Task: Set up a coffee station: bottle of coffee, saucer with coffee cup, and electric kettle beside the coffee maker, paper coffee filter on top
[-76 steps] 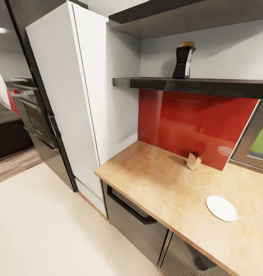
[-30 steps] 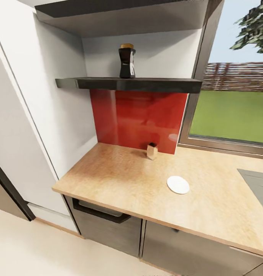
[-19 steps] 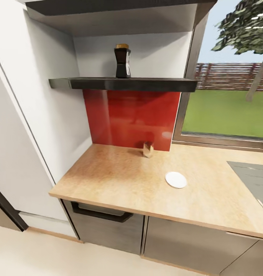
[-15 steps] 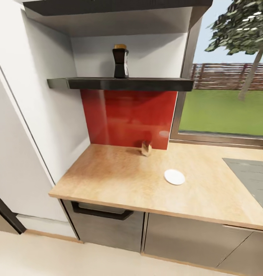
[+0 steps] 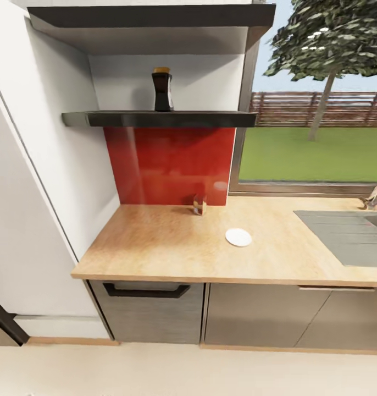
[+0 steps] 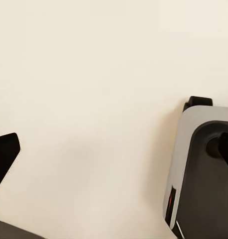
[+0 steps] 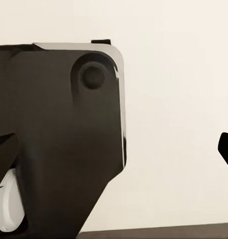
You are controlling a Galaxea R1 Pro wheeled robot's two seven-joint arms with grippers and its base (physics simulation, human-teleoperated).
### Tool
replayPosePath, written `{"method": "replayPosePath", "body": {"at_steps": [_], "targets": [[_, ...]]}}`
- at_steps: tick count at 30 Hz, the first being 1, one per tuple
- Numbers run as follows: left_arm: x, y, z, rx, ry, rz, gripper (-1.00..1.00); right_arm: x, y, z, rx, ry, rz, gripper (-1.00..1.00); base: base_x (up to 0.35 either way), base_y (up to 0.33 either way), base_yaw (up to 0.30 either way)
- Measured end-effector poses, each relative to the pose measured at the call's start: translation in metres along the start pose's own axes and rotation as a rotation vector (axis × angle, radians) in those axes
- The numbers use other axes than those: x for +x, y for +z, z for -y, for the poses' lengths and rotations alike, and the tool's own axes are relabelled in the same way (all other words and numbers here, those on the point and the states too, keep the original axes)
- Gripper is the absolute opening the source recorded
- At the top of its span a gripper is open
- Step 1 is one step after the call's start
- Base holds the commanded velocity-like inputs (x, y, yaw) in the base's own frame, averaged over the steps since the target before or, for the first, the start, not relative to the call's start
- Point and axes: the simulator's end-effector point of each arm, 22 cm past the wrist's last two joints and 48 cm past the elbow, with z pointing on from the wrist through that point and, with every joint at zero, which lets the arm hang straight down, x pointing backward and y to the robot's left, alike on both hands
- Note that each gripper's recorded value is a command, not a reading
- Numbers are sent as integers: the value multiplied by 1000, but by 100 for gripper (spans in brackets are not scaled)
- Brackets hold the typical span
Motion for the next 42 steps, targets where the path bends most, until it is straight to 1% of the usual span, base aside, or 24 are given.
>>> {"method": "replayPosePath", "body": {"at_steps": [5, 8, 14, 17, 19, 20, 21, 22, 23, 24, 26, 27, 28, 29, 31, 32, 34, 35, 36, 37, 39, 41, 42], "targets": [[-1, 0, 5, 10, 37, 5, 100, -1, 0, -1, 0, -3, 3, 100, -313, 39, -15], [-2, 0, 5, 10, 42, 8, 100, -1, 0, -1, 0, -4, 4, 100, -198, 5, -2], [-4, 0, 4, 8, 43, 12, 100, -1, 0, -1, -1, -6, 4, 100, -26, 1, 0], [-13, 0, 4, 2, 40, 24, 100, -1, 0, -1, 0, -2, 5, 100, -3, 0, 0], [-28, 1, 4, -1, 37, 46, 100, -1, 0, 0, 1, 2, 5, 100, 0, 0, 0], [-55, 2, 3, -6, 28, 94, 100, -1, 0, 0, 1, 4, 5, 100, 0, 0, 0], [-64, 2, 4, -7, 24, 108, 100, -1, 0, 0, 1, 4, 5, 100, 0, 0, 0], [-80, 1, 7, -6, 19, 136, 100, -1, 0, 0, 1, 4, 5, 100, 0, 0, 0], [-128, -6, 20, 0, -1, 223, 100, -2, 0, 0, 1, 5, 7, 100, 0, 0, 0], [-194, -20, 32, 5, -25, 346, 100, -2, 0, 0, 1, 5, 8, 100, 0, 0, 0], [-263, -44, 44, 10, -39, 496, 100, -3, 0, 0, 1, 5, 9, 100, 0, 0, 0], [-281, -52, 47, 13, -42, 535, 100, -3, 0, 0, 1, 5, 8, 100, 0, 0, 0], [-312, -67, 53, 19, -44, 604, 100, -3, 0, 0, 1, 5, 8, 100, 0, 0, 0], [-328, -75, 57, 22, -46, 639, 100, -3, 0, 0, 1, 5, 8, 100, 0, 0, 0], [-381, -106, 71, 38, -50, 754, 100, -3, 0, 0, 1, 5, 8, 100, 0, 0, 0], [-394, -115, 74, 40, -53, 781, 100, -3, 0, 0, 1, 5, 8, 100, 0, 0, 0], [-441, -150, 78, 43, -68, 885, 100, -3, 0, -1, 1, 5, 9, 100, 0, 0, 0], [-453, -159, 78, 42, -74, 911, 100, -3, 0, -1, 1, 5, 9, 100, 0, 0, 0], [-473, -177, 78, 41, -85, 957, 100, -3, 0, -1, 1, 5, 9, 100, 0, 0, 0], [-483, -186, 78, 41, -92, 981, 100, -3, 0, 0, 1, 5, 9, 100, 0, 0, 0], [-517, -219, 76, 39, -114, 1060, 100, -3, 0, -1, 1, 5, 9, 100, 0, 0, 0], [-544, -248, 70, 32, -133, 1128, 100, -3, 0, -1, 0, 5, 9, 100, 0, 0, 0], [-550, -255, 68, 30, -138, 1145, 100, -3, 0, -1, 0, 5, 9, 100, 0, 0, 0]]}}
